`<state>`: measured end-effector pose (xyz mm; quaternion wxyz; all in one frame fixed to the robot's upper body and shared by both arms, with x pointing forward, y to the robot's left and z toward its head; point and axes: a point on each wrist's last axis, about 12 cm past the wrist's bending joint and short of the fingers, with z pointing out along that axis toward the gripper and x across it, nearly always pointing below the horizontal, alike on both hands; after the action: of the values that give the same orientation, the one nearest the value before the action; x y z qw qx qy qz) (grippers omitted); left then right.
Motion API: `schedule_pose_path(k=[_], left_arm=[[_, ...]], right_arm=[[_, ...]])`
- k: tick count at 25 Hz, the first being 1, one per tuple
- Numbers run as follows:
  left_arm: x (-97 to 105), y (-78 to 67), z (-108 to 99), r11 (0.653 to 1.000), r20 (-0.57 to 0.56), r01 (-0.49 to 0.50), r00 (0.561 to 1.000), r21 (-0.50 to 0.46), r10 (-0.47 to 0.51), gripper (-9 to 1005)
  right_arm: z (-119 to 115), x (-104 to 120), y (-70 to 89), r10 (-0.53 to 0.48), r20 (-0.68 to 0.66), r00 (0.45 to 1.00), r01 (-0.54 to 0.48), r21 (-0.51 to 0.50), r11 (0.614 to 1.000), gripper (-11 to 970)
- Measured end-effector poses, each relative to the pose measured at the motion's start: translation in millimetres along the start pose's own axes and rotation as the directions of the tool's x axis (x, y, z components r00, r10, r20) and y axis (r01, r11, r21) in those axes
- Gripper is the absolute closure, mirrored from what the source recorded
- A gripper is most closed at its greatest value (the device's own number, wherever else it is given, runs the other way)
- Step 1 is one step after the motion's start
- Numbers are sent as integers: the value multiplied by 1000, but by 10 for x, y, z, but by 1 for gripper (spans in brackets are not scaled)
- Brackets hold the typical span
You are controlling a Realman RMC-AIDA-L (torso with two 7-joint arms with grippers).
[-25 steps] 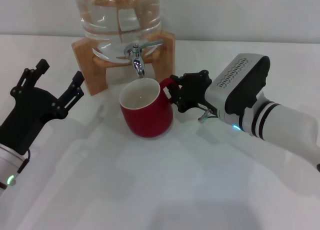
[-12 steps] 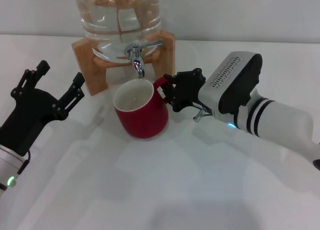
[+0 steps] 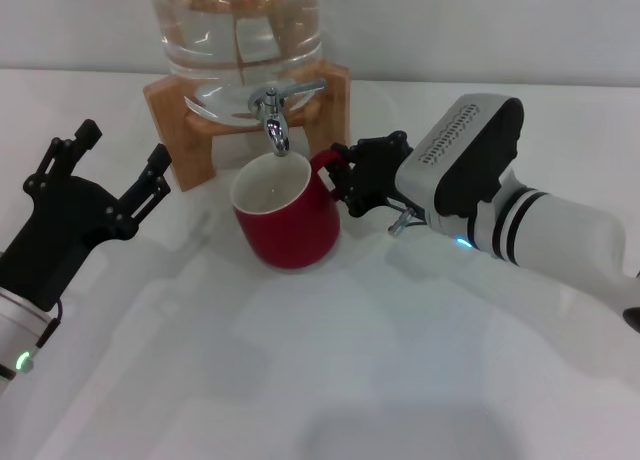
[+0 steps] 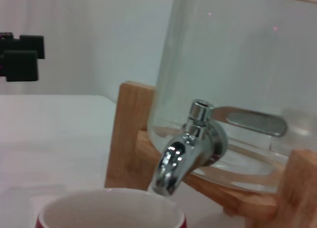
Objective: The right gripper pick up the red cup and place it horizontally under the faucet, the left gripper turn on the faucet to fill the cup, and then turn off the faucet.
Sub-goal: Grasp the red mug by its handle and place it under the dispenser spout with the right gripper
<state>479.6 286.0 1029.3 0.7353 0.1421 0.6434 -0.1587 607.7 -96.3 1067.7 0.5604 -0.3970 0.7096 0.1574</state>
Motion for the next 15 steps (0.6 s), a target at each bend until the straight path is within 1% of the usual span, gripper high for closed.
schedule_pose_path(k=[4, 15], left_arm=[[1, -5, 2, 1000, 0, 1, 1000, 1, -1, 124], [8, -22, 12, 1000, -3, 4, 1000, 9, -4, 124]], right_arm=[[13, -1, -39, 21, -13, 1000, -21, 18, 1000, 835], [10, 16, -45, 34, -23, 999, -33, 24, 999, 834]])
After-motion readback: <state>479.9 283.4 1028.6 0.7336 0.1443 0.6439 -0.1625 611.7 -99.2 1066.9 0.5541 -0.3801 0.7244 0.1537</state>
